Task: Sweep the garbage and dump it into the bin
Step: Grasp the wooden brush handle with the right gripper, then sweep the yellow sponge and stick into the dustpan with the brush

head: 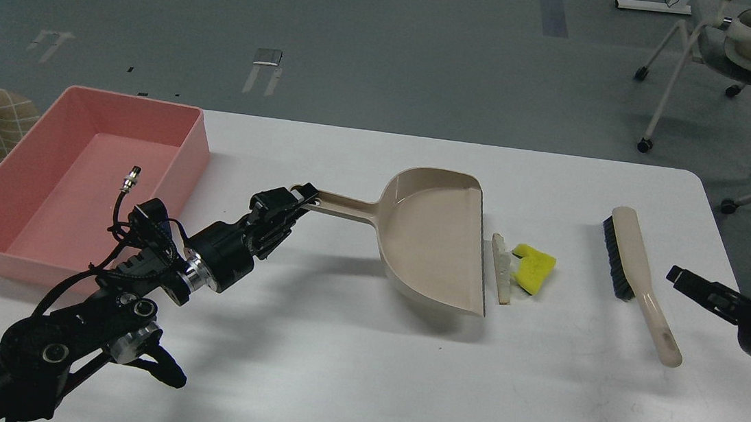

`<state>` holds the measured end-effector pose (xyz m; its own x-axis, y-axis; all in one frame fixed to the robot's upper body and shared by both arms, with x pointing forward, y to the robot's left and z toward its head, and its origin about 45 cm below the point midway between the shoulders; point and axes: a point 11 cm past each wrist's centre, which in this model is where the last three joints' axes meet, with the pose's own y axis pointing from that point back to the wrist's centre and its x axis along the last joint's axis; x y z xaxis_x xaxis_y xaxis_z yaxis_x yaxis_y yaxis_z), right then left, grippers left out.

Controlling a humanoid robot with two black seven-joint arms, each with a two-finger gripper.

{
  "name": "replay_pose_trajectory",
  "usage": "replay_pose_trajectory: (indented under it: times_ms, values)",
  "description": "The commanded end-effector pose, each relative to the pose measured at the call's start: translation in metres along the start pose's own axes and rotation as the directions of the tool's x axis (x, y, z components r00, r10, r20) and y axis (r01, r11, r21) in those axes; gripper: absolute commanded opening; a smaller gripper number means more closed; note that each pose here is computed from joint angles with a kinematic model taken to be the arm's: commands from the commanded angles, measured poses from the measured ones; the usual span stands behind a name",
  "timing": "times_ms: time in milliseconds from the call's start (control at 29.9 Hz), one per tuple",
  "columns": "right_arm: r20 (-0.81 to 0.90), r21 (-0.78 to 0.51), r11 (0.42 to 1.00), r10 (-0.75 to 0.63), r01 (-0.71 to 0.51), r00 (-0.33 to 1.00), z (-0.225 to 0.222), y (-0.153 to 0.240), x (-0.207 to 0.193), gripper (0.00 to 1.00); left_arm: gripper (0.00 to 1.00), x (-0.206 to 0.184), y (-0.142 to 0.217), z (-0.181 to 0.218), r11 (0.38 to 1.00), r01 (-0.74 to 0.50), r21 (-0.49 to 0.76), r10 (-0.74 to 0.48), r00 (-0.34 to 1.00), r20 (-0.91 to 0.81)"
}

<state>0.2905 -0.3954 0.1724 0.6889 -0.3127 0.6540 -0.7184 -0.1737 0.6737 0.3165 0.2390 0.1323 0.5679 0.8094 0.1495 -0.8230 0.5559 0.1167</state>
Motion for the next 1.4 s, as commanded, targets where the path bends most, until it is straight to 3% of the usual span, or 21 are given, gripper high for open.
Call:
replay_pose_trajectory:
  times_ms: [0, 234, 334, 367, 434, 568, 668, 801, 1202, 1369]
  values:
    - [-0.001, 0.01, 0.999, -0.031, 0.031, 1.0, -0.008, -0.008, -0.015, 0.71, 0.05, 0.0, 0.003, -0.003, 1.0, -0.003, 0.007, 0.003, 1.0, -0.003]
    - [-0.019, 0.007, 1.0, -0.026, 0.026, 0.999, -0.01, -0.01, -0.015, 0.7, 0.05, -0.001, 0.003, -0.004, 1.0, -0.004, 0.008, 0.004, 1.0, -0.007]
    - [-0.048, -0.002, 1.0, -0.031, 0.031, 0.998, -0.011, -0.012, -0.018, 0.56, 0.05, 0.0, 0.003, -0.004, 1.0, -0.004, 0.008, 0.005, 1.0, -0.008]
    - [-0.056, -0.005, 0.999, -0.04, 0.04, 0.998, -0.011, -0.013, -0.022, 0.43, 0.05, 0.0, 0.003, -0.003, 1.0, -0.006, 0.007, 0.006, 1.0, -0.008]
    - [-0.062, -0.008, 0.998, -0.057, 0.057, 0.996, -0.011, -0.014, -0.028, 0.3, 0.05, 0.0, 0.003, -0.003, 1.0, -0.008, 0.006, 0.008, 1.0, -0.009]
    - [-0.062, -0.015, 0.997, -0.07, 0.069, 0.996, -0.011, -0.015, -0.033, 0.24, 0.05, 0.001, 0.004, -0.003, 1.0, -0.007, 0.008, 0.008, 1.0, -0.009]
    - [-0.062, -0.005, 0.998, -0.067, 0.066, 0.996, -0.014, -0.015, -0.032, 0.1, 0.05, 0.002, 0.004, -0.003, 1.0, -0.01, 0.005, 0.01, 1.0, -0.009]
    - [-0.062, -0.001, 0.998, -0.059, 0.059, 0.996, -0.015, -0.015, -0.03, 0.0, 0.05, 0.003, 0.004, -0.002, 1.0, -0.014, 0.004, 0.014, 1.0, -0.009]
    - [-0.087, 0.083, 0.993, -0.073, 0.081, 0.994, -0.043, -0.009, -0.037, 0.0, 0.05, -0.004, 0.005, -0.008, 0.999, 0.012, 0.031, -0.012, 1.0, 0.0]
    - [-0.131, 0.138, 0.977, -0.142, 0.16, 0.981, -0.064, -0.007, -0.064, 0.0, 0.06, -0.001, 0.008, -0.013, 0.999, 0.01, 0.053, -0.01, 1.0, 0.006]
